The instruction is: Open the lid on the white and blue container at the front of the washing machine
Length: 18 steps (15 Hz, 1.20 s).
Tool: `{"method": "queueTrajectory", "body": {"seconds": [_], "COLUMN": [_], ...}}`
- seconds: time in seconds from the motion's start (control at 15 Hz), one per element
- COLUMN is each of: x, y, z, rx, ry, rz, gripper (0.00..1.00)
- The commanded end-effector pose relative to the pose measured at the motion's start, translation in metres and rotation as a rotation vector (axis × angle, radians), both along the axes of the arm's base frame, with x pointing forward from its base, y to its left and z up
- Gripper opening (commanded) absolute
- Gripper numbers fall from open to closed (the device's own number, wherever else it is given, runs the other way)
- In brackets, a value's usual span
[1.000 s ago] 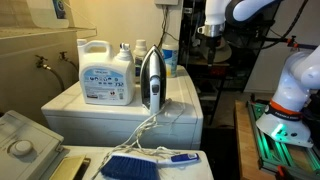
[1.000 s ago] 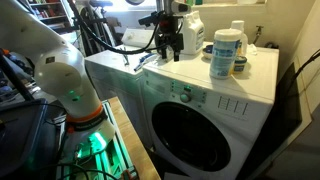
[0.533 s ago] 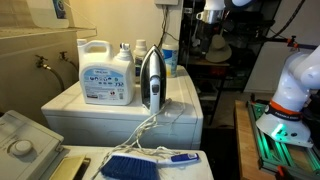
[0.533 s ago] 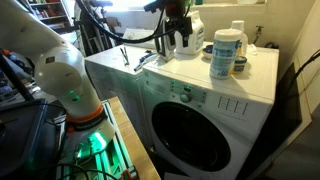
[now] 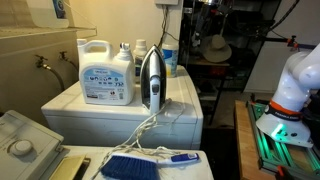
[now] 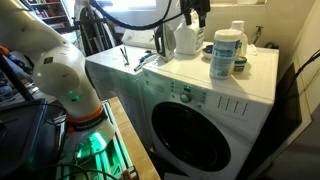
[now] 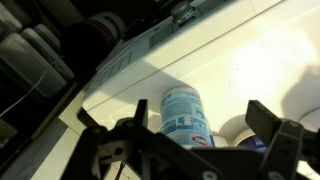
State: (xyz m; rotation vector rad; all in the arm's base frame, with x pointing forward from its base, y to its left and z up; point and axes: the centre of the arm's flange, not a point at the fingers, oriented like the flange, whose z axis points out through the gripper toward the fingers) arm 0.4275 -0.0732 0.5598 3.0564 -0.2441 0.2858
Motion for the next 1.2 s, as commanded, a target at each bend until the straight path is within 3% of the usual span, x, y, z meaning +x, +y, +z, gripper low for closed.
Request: {"method": "queueTrajectory", "body": {"seconds": [0.0,0.13,0.47,0.73,1.13], "x": [0.0,0.015,0.05,0.082,0.128], "y": [0.002,-0.019,-0.07,-0.102,-0.124], "z": [-0.001,0.002,0.007,0.0,-0.021], "rx": [-0.002,0.066,0.279,0.385,0.479], "ry": [0.002,0.009,-0.066,-0.139,-0.185], "rz": [0.004,0.059,0.179,0.238,0.213], "gripper": [1.0,1.0,1.0,1.0,1.0]}}
